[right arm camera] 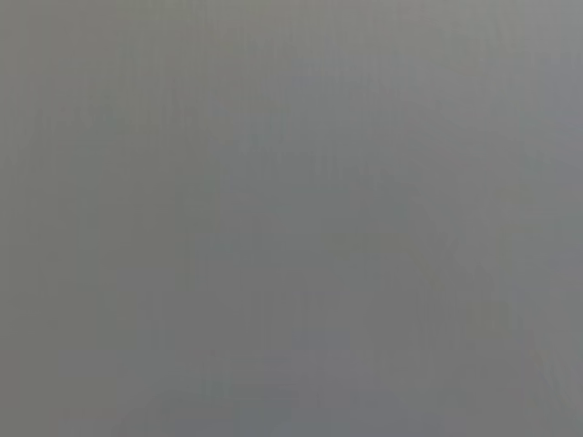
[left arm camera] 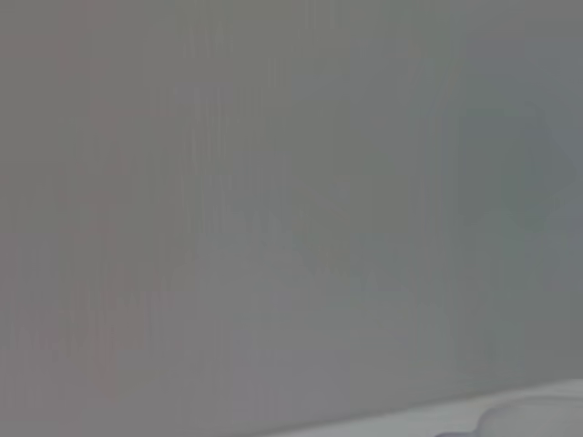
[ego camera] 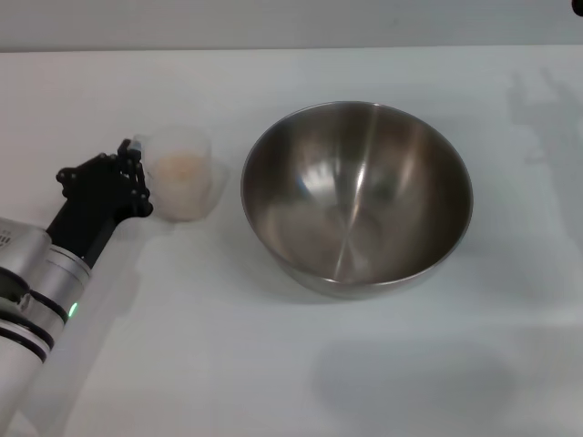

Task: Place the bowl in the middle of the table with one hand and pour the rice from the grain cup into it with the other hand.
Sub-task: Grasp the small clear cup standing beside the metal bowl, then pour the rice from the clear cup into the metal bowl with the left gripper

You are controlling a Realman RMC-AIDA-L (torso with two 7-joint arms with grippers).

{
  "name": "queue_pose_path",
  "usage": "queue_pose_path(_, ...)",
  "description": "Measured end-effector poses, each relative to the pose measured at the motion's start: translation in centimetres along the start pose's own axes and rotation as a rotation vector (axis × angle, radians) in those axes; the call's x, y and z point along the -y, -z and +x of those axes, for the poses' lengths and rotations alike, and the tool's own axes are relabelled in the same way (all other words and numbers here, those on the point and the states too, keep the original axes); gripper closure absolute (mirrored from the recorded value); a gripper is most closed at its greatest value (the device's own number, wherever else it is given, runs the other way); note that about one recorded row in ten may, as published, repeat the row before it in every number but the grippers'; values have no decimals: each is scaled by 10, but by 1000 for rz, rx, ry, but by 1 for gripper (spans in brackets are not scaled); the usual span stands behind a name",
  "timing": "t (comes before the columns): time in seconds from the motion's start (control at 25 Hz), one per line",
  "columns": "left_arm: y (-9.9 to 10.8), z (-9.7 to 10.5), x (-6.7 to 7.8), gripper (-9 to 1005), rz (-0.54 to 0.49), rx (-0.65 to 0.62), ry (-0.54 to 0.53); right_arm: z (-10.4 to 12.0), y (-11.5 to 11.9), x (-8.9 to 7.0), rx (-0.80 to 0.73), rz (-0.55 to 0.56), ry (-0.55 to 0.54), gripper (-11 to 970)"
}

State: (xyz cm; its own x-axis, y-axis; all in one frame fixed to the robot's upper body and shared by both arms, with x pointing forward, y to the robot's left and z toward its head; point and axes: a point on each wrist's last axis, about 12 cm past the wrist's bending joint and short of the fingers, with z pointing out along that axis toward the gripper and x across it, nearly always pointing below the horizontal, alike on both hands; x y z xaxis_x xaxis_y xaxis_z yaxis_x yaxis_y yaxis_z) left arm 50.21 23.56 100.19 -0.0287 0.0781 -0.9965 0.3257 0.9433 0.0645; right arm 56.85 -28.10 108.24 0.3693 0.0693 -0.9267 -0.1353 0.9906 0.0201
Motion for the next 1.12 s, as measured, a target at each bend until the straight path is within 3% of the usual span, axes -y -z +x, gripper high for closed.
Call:
queue_pose_path(0.2, 1, -9, 0, 971, -4, 77, -16, -1, -1, -1, 6, -6, -2, 525)
queue_pose_path(0.36, -6, -29, 8, 969, -35, 217, -220, -1, -2, -2, 11, -8, -2, 525)
queue_pose_path(0.4, -6, -29, 8, 969, -35, 217, -220, -1, -2, -2, 11, -8, -2, 526)
queue_pose_path(0.44, -10, -35, 12, 968, -47, 247, -314, -2, -3, -2, 14, -11, -3, 526)
queue_pose_path(0.48, -10, -35, 12, 968, -47, 247, -314, -2, -3, -2, 14, -11, -3, 526)
queue_pose_path(0.76, -21, -51, 25, 964, -65, 330, -685, -4, -7, -5, 24, -26, 0, 526)
queue_pose_path(0.92, -22, -56, 37, 962, -38, 387, -872, -4, -9, -6, 26, -33, 2, 526)
queue_pose_path(0.96, -23, -59, 44, 961, -20, 425, -965, -4, -10, -7, 29, -37, 4, 525)
queue_pose_path(1.0, -23, -59, 44, 960, -20, 425, -965, -4, -10, -7, 29, -37, 4, 525)
queue_pose_path(1.12, -22, -61, 53, 959, -3, 468, -1093, -4, -11, -7, 29, -39, 7, 527)
